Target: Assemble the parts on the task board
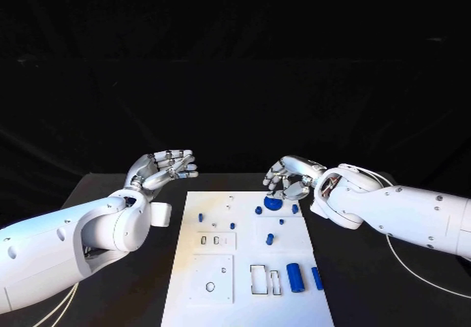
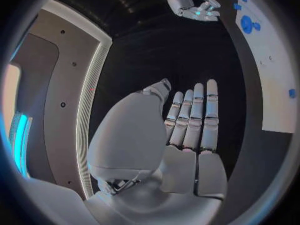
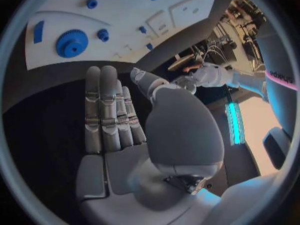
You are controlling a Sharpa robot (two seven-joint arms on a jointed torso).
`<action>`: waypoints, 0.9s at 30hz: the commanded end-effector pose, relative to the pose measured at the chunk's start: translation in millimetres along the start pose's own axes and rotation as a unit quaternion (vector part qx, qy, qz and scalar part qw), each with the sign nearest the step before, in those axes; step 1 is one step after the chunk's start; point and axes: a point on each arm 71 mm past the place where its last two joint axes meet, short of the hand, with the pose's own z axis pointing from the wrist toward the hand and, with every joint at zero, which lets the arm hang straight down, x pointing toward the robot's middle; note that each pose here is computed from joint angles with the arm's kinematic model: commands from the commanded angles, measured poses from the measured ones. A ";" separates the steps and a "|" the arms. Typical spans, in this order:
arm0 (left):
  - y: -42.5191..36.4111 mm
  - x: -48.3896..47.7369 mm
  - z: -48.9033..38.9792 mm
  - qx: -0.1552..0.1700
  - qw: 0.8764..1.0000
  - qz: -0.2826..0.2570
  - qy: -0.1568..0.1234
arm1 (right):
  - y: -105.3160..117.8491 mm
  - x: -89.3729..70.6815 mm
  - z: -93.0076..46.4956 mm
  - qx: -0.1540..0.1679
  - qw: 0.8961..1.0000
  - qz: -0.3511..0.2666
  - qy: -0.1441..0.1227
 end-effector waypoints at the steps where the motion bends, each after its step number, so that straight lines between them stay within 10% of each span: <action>1: -5.5 8.0 -3.2 0.002 1.000 -0.006 0.027 | 3.9 4.8 1.2 0.013 0.994 -0.101 0.029; 27: -22.2 18.2 -10.7 0.006 0.999 -0.019 0.045 | 19.3 14.3 13.7 0.014 0.986 -0.161 0.049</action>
